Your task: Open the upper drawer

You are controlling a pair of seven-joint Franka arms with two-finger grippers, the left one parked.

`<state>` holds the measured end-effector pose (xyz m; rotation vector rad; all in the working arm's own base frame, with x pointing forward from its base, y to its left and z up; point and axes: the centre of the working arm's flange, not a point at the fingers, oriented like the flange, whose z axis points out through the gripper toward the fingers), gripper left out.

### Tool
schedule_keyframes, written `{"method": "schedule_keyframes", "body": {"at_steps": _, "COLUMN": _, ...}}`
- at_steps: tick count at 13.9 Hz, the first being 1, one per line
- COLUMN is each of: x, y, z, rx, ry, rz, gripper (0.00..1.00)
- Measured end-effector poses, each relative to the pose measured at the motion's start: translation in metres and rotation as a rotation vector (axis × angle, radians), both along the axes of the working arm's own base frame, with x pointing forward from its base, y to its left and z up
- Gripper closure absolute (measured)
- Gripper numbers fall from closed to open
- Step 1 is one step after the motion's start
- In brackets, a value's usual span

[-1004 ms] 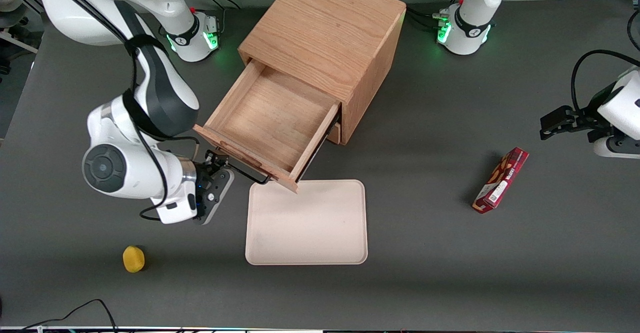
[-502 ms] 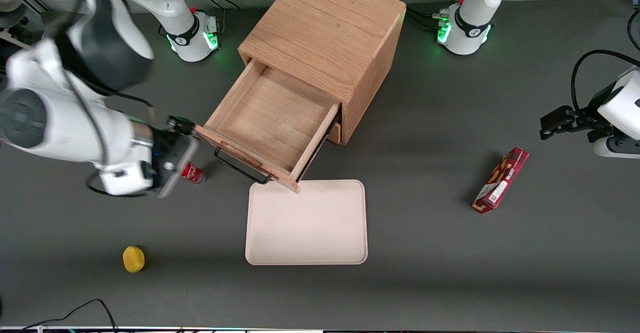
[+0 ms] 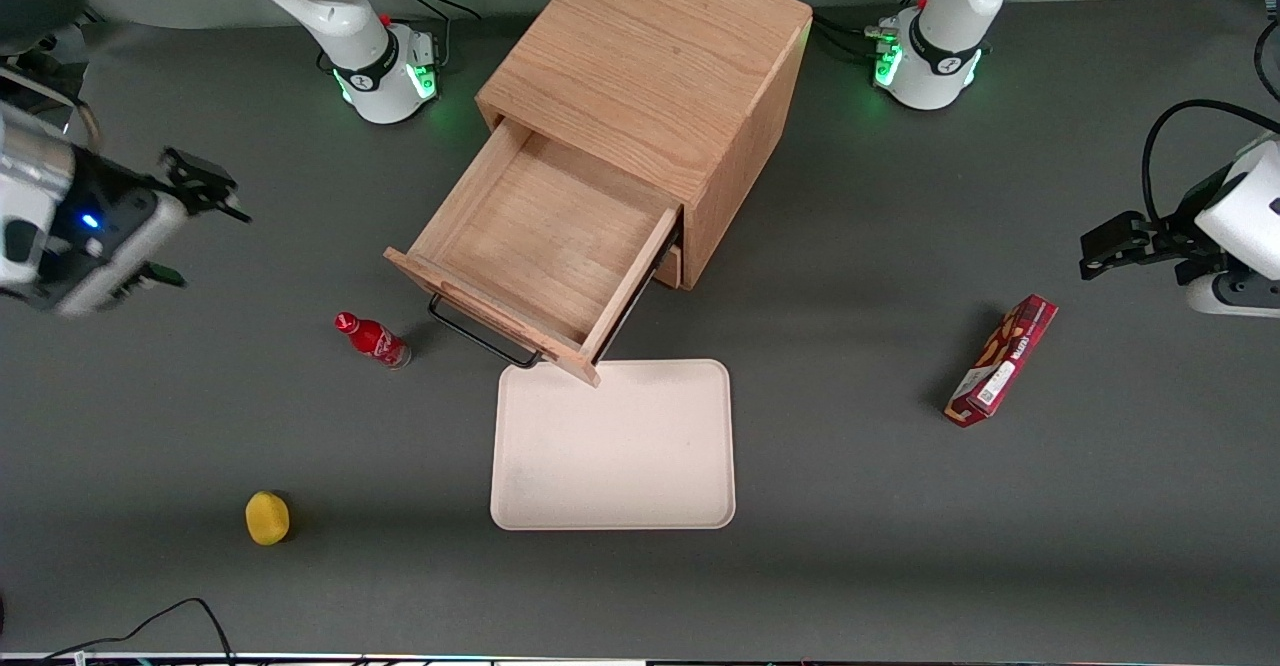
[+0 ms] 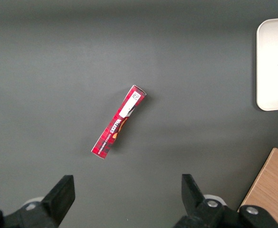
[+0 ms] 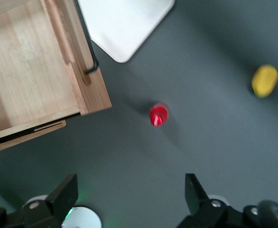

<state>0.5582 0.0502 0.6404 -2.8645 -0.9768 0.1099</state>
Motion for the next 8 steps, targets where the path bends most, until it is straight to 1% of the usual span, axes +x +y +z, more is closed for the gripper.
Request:
{"method": "schedule_keyframes", "body": {"at_steps": 2, "x": -0.027, "y": -0.012, "z": 0.010, "rx": -0.036, "ry": 0.002, "rz": -0.150, "gripper": 0.00}}
{"method": "schedule_keyframes", "body": {"at_steps": 4, "x": -0.045, "y": -0.028, "z": 0.008, "rx": -0.069, "ry": 0.024, "rz": -0.332, "gripper": 0.00}}
{"method": "schedule_keyframes", "body": {"at_steps": 6, "x": -0.051, "y": -0.040, "z": 0.006, "rx": -0.081, "ry": 0.035, "rz": -0.409, "gripper": 0.01}}
{"method": "schedule_keyframes", "body": {"at_steps": 8, "x": -0.054, "y": -0.048, "z": 0.010, "rx": -0.086, "ry": 0.029, "rz": -0.455, "gripper": 0.00}}
